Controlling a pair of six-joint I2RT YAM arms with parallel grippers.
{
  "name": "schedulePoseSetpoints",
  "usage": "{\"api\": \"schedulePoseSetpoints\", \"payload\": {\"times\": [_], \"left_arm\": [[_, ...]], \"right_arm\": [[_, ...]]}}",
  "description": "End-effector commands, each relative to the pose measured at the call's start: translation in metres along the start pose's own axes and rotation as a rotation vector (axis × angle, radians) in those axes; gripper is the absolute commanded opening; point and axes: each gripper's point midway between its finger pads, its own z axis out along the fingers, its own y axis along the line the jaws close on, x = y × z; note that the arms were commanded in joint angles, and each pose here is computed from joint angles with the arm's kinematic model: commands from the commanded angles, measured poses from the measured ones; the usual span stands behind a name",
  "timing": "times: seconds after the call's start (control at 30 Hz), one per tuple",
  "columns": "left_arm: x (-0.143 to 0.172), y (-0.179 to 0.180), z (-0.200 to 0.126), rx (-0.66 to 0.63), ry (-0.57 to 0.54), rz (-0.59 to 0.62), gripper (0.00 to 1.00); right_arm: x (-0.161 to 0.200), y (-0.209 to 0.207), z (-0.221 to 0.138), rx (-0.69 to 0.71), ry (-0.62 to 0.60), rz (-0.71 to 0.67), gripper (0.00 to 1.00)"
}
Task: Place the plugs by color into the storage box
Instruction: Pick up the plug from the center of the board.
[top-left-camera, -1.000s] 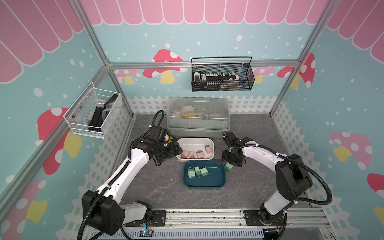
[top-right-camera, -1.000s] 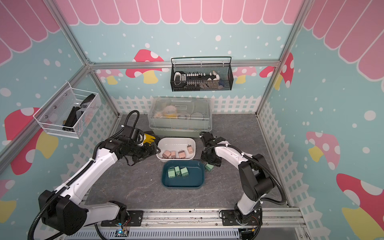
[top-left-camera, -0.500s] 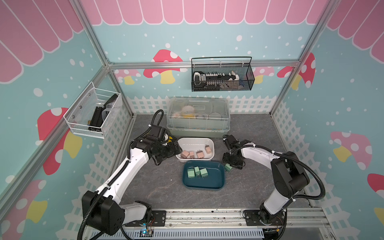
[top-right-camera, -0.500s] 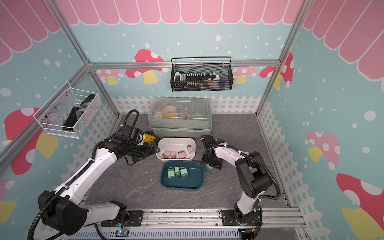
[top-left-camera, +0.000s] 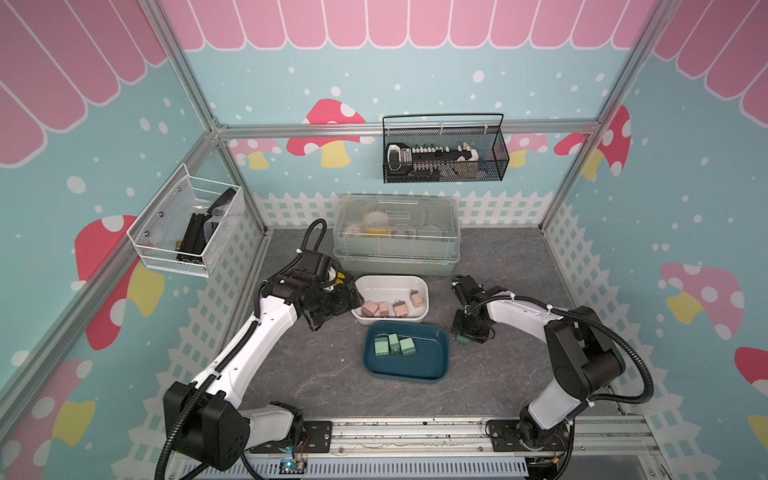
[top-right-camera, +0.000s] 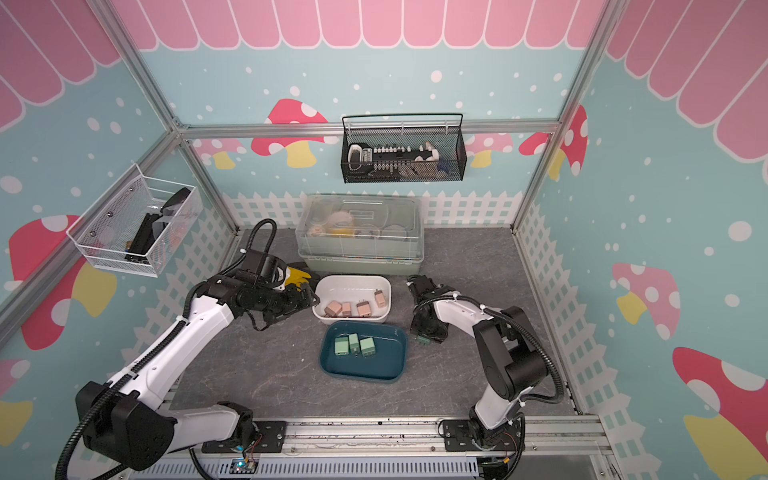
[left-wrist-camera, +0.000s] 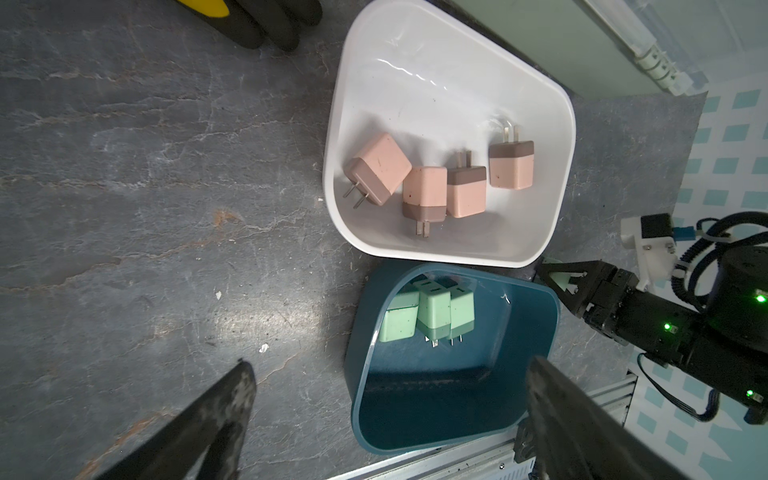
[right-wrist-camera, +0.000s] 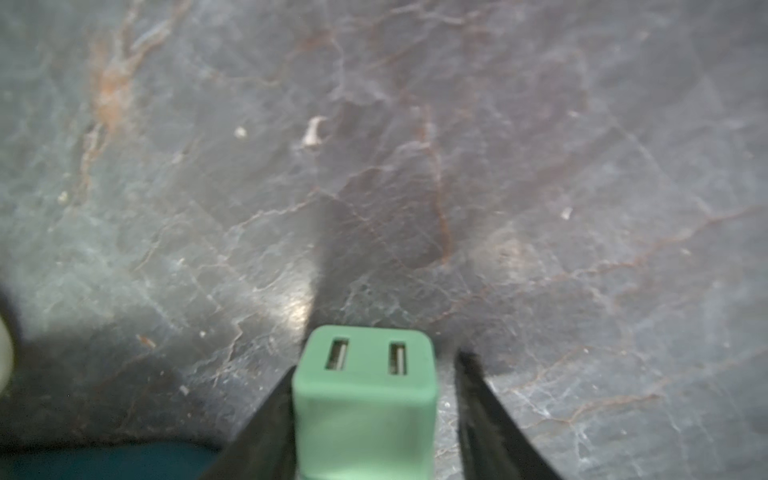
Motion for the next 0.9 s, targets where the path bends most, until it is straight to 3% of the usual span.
{"api": "schedulePoseSetpoints", "payload": {"times": [0.0,0.2,0.53,0.87], "left_arm": [[-0.005,-0.004,-0.007,0.011,-0.011,0.012,0.98],[-0.008,-0.006,-0.006,0.011,-0.020,0.014,0.98],[-0.015,-0.010,-0.006,0.020,-0.029,0.010,0.98],[-0.017,-0.012,-0.004,0.023,-0.028,0.002,0.98]], "right_arm": [[0.000,-0.007,0.007,0.003,-0.006,0.037,0.41],[-0.008,0.004,-0.020,-0.044,-0.039,0.003,0.27],[-0.002,0.019,-0.084,-0.121,-0.069,-0.084,0.26],[0.070,0.069,-0.107,-0.187,-0.014,-0.312,0.26]]}}
